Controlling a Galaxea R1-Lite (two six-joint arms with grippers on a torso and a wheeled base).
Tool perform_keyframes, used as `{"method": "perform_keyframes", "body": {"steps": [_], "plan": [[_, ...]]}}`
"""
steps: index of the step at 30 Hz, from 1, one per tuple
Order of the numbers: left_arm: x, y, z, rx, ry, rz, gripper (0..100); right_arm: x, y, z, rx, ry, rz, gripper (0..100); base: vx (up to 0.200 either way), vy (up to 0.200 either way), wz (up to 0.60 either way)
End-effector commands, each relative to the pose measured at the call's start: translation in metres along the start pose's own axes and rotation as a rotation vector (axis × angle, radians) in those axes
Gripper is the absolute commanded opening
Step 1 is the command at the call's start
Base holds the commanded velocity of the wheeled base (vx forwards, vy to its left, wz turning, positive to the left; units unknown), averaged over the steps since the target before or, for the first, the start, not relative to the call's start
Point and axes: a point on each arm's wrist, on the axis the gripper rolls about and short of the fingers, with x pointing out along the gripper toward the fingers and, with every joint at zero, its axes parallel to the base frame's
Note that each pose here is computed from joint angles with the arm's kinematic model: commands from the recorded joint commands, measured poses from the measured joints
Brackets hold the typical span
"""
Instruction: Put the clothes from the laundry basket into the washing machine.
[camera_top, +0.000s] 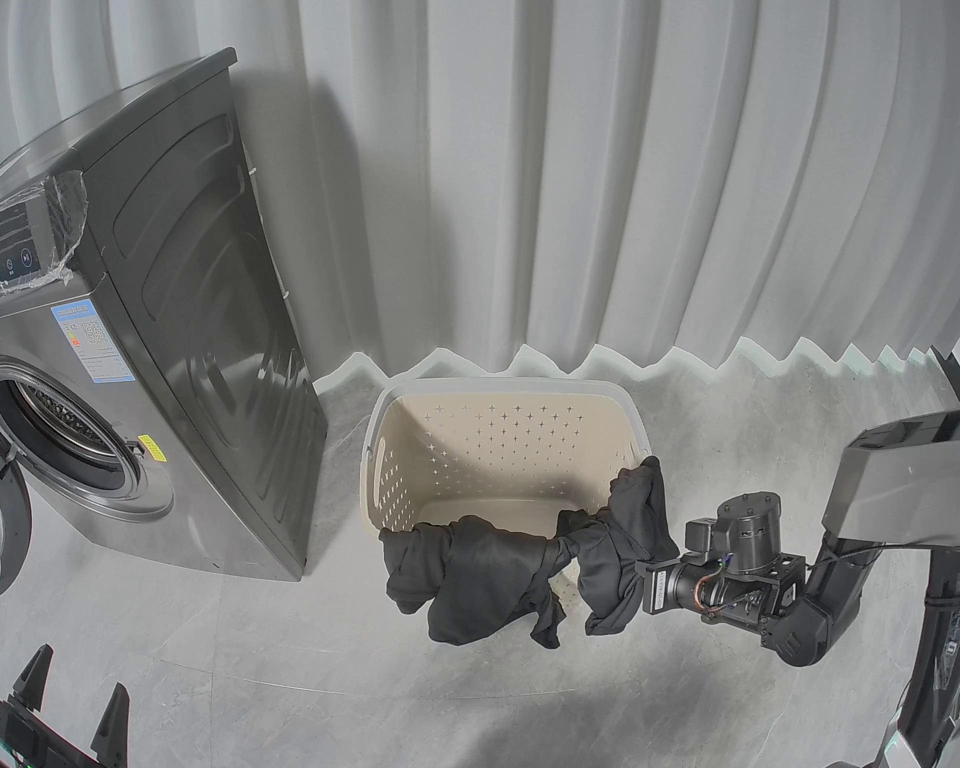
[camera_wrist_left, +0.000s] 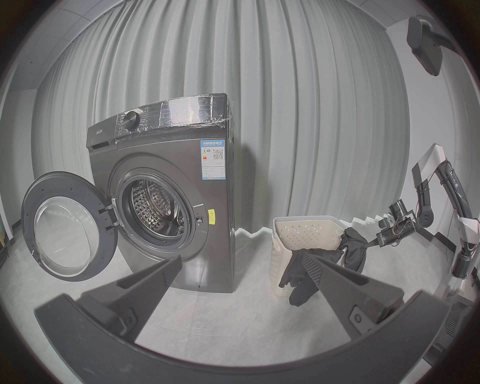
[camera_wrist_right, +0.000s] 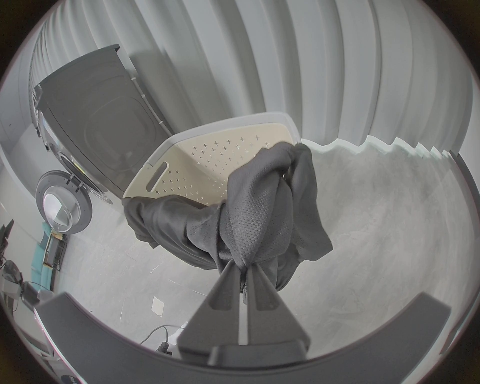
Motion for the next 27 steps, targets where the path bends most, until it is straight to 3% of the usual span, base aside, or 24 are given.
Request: {"method": "perform_keyframes", "body": {"steps": [1,9,15,27], "plan": [[0.0,0.0,-0.005,0.0,0.001,0.0,100,-0.032,0.004,0.015,-0.004,-0.064,0.023,0,0.0,0.0,0.0],[0.0,0.0,-0.005,0.0,0.001,0.0,100,-0.075,0.025,0.037,-0.017,-0.174,0.103,0,0.0,0.0,0.0],[0.0,0.0,-0.005,0.0,0.001,0.0,100,-0.081,0.027,0.035,-0.021,-0.174,0.11,0,0.0,0.0,0.0],[0.0,0.0,-0.005,0.0,0.001,0.0,100,-0.024,0.012,0.013,-0.013,-0.113,0.058,0,0.0,0.0,0.0]]}}
